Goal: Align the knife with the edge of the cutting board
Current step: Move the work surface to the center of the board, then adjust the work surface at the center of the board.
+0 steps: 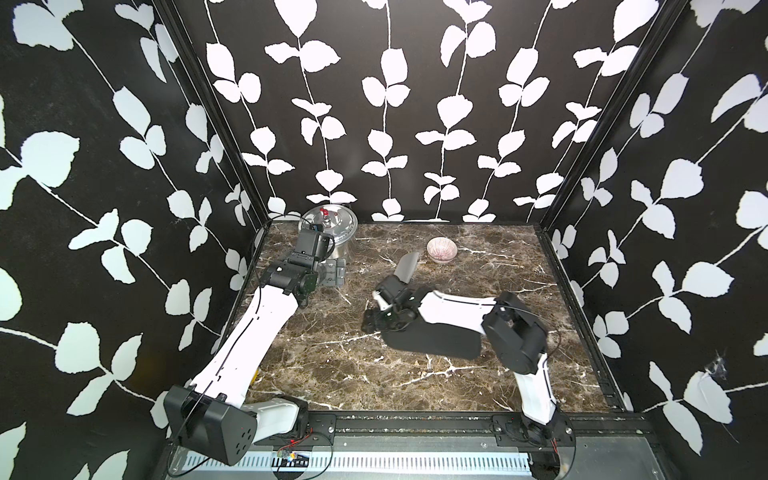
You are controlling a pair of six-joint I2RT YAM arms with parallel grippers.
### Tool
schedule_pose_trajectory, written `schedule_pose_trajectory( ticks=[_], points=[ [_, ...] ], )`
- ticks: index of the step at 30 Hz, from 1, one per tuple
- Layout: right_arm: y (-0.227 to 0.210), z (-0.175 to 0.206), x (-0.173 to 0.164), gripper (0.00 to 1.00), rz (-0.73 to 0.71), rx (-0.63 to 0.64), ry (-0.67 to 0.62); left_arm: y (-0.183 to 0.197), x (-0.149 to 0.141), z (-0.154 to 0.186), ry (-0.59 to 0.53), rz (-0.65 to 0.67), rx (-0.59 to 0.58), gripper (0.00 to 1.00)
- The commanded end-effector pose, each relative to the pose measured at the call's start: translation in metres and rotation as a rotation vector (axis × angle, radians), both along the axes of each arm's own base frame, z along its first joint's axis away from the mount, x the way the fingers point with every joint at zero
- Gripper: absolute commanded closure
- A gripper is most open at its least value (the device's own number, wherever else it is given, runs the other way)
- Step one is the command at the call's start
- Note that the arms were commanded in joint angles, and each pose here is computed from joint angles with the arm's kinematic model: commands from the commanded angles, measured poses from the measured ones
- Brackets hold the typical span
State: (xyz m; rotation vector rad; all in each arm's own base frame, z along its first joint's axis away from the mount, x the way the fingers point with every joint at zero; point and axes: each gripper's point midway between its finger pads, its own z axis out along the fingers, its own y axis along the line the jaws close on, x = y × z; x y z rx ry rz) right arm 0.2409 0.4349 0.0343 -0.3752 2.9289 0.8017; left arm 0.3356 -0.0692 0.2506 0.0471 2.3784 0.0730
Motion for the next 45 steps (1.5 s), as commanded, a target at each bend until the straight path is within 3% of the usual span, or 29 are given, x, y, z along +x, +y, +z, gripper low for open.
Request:
schedule_pose_trajectory(
  ticks=[1, 12, 19, 23, 30, 35, 41, 45],
  points=[
    [0.003, -0.035, -0.03, 0.16, 0.01, -0.093, 0.121, 0.005, -0.009, 0.006, -0.019, 0.007, -0.008, 0.02],
    [0.024, -0.002, -0.02, 0.16, 0.062, -0.032, 0.066, 0.011, -0.023, 0.004, -0.013, 0.002, 0.007, 0.02],
    [-0.023, 0.06, 0.022, 0.16, -0.07, 0.043, -0.054, 0.002, -0.021, -0.004, 0.002, -0.006, -0.043, 0.02],
    [-0.068, 0.082, 0.034, 0.15, -0.145, 0.054, -0.107, -0.016, -0.021, -0.034, 0.085, -0.019, -0.119, 0.02],
    [-0.184, 0.055, 0.023, 0.15, -0.308, -0.052, -0.109, -0.071, -0.027, -0.095, 0.214, -0.057, -0.158, 0.01],
    [-0.239, 0.036, 0.003, 0.15, -0.407, -0.072, -0.07, -0.101, -0.034, -0.127, 0.276, -0.072, -0.153, 0.02],
    [-0.263, 0.007, -0.021, 0.15, -0.453, -0.109, 0.018, -0.116, -0.041, -0.165, 0.313, -0.071, -0.186, 0.02],
    [-0.249, -0.003, -0.021, 0.15, -0.464, -0.031, 0.055, -0.115, -0.044, -0.186, 0.342, -0.069, -0.179, 0.02]
  ],
)
